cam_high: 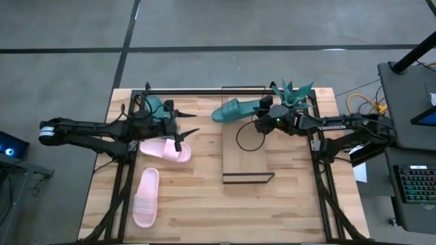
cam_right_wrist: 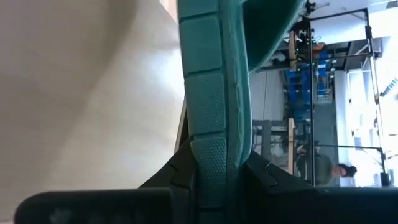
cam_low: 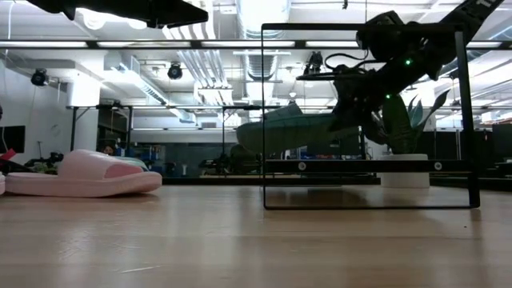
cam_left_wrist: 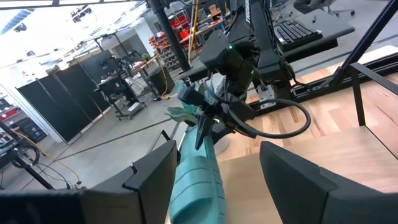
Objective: Pick and place slides into the shelf
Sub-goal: Put the right blue slide on the shelf
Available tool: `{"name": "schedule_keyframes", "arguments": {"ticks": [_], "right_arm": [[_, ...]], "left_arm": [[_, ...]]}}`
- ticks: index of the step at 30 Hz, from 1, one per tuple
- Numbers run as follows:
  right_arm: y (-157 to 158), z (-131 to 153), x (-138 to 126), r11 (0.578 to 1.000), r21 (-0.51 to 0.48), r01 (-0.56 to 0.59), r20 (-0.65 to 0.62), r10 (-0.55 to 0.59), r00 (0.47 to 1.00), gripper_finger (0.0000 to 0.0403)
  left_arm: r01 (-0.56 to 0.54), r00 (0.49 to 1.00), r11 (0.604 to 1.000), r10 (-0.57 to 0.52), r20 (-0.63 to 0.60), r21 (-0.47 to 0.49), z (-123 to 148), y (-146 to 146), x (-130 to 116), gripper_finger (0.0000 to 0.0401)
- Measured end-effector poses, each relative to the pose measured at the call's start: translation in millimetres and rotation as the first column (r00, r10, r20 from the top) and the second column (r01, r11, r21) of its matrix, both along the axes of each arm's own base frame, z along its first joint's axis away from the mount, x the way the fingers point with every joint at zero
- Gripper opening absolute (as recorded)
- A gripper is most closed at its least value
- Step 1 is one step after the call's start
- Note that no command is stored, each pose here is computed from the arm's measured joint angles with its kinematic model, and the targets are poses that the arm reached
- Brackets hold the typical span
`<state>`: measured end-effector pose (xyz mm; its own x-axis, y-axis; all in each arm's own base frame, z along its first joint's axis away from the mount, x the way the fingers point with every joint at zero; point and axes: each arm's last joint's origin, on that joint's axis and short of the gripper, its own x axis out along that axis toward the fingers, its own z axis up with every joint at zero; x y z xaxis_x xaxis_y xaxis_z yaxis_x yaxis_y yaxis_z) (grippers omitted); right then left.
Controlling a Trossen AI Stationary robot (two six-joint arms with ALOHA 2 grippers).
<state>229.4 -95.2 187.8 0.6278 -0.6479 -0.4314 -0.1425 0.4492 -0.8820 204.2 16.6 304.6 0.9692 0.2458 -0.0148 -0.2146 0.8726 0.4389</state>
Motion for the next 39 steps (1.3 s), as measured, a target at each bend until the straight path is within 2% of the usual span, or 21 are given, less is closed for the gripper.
{"name": "schedule_keyframes", "arguments": {"ticks": [8,14,16,21,25,30,33,39], "right_arm": [[-19.3,-17.1,-0.4,0.997,0.017,0.070,-0.072,-0.068,0.995,0.0055],[-23.3,-27.3,4.0,0.997,0.017,0.073,-0.095,-0.071,0.993,0.0055],[-24.1,-28.6,5.2,0.997,0.012,0.072,-0.096,-0.071,0.993,0.0072],[-24.9,-29.0,3.9,0.995,0.013,0.097,-0.101,-0.095,0.990,0.0141],[-24.5,-28.2,3.0,0.993,0.036,0.115,-0.082,-0.112,0.990,0.0171],[-24.1,-29.6,1.6,0.978,0.115,0.176,-0.139,-0.160,0.977,0.0185],[-24.1,-27.4,0.6,0.951,0.189,0.245,-0.194,-0.208,0.959,0.0186],[-26.7,-9.6,6.3,0.905,0.269,0.331,-0.225,-0.275,0.935,0.0187]], "left_arm": [[-0.001,1.000,1.000,0.001,-0.001,0.000,-0.3,0.2,0.0,0.0217],[-0.001,1.000,1.000,0.001,-0.001,0.000,-0.3,0.2,0.0,0.0217],[0.000,1.000,1.000,0.000,0.000,0.000,-0.2,0.1,0.0,0.0217],[0.000,1.000,1.000,0.000,-0.001,0.000,-0.3,0.1,0.0,0.0217],[0.000,1.000,1.000,0.000,-0.003,0.000,-0.5,0.1,0.0,0.0217],[0.000,1.000,1.000,0.000,-0.026,-0.001,-2.7,0.0,-0.1,0.0217],[0.000,0.999,1.000,0.000,-0.038,-0.002,-3.8,0.0,0.0,0.0217],[0.000,0.999,1.000,0.000,-0.046,-0.003,-4.6,0.0,-0.1,0.0217]]}}
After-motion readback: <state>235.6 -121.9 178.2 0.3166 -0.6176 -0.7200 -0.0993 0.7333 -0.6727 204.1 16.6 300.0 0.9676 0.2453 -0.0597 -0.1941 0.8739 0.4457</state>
